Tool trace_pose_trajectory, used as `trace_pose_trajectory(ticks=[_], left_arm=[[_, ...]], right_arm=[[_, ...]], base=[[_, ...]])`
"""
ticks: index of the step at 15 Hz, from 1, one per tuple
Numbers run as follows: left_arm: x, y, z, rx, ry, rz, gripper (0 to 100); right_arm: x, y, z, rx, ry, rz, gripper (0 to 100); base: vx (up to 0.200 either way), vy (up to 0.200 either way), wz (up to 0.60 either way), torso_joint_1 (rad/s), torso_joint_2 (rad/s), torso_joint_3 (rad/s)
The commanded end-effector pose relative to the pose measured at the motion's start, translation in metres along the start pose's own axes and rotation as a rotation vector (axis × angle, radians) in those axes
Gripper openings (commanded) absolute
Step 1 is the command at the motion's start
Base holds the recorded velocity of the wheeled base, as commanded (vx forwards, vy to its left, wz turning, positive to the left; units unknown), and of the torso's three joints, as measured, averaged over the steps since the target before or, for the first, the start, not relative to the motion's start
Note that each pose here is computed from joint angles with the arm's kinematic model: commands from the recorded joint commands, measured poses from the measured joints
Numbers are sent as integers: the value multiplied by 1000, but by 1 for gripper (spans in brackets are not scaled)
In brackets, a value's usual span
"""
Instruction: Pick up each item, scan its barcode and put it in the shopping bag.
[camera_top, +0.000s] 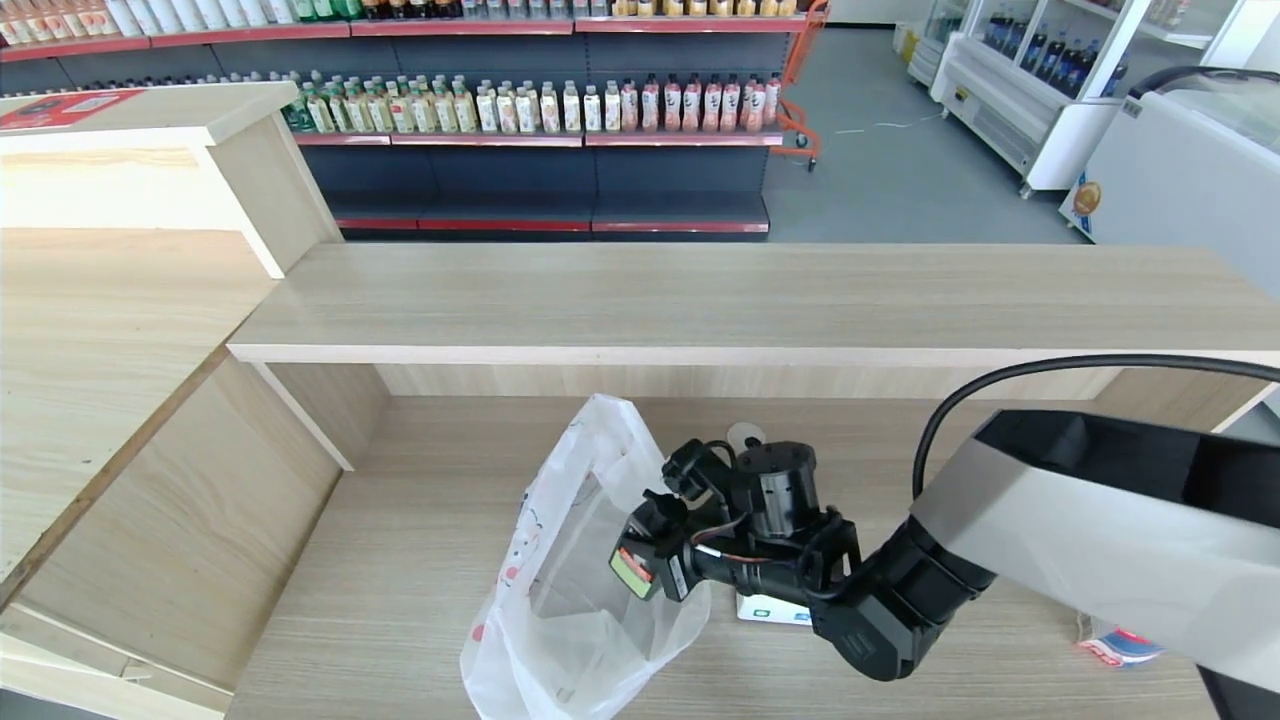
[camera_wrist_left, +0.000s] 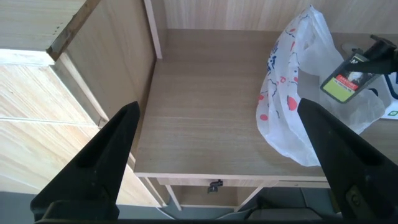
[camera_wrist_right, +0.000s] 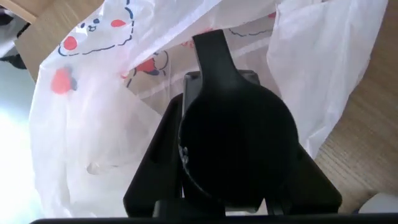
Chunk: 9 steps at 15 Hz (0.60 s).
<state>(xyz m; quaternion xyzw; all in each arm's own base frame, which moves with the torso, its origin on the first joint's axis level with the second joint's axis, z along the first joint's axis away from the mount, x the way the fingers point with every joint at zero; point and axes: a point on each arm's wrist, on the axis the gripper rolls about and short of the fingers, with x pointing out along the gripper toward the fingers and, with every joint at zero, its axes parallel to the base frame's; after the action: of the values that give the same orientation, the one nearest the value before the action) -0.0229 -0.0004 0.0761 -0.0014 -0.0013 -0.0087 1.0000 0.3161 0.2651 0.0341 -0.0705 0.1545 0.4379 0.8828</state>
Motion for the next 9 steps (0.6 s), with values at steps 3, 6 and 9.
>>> trace_pose_trajectory(ticks=[3,6,9], left_arm=[[0,0,0,0,-1,1,100],[0,0,0,0,-1,-1,100],[0,0,0,0,-1,-1,100]], right_arm=[[36,4,-18,-39,4,23,0],[48,1,-23,-144,-3,21,0],[51,1,-30,-179,8,24,100]], base=[[0,0,0,0,0,0],[0,0,0,0,0,0],[0,0,0,0,0,0]])
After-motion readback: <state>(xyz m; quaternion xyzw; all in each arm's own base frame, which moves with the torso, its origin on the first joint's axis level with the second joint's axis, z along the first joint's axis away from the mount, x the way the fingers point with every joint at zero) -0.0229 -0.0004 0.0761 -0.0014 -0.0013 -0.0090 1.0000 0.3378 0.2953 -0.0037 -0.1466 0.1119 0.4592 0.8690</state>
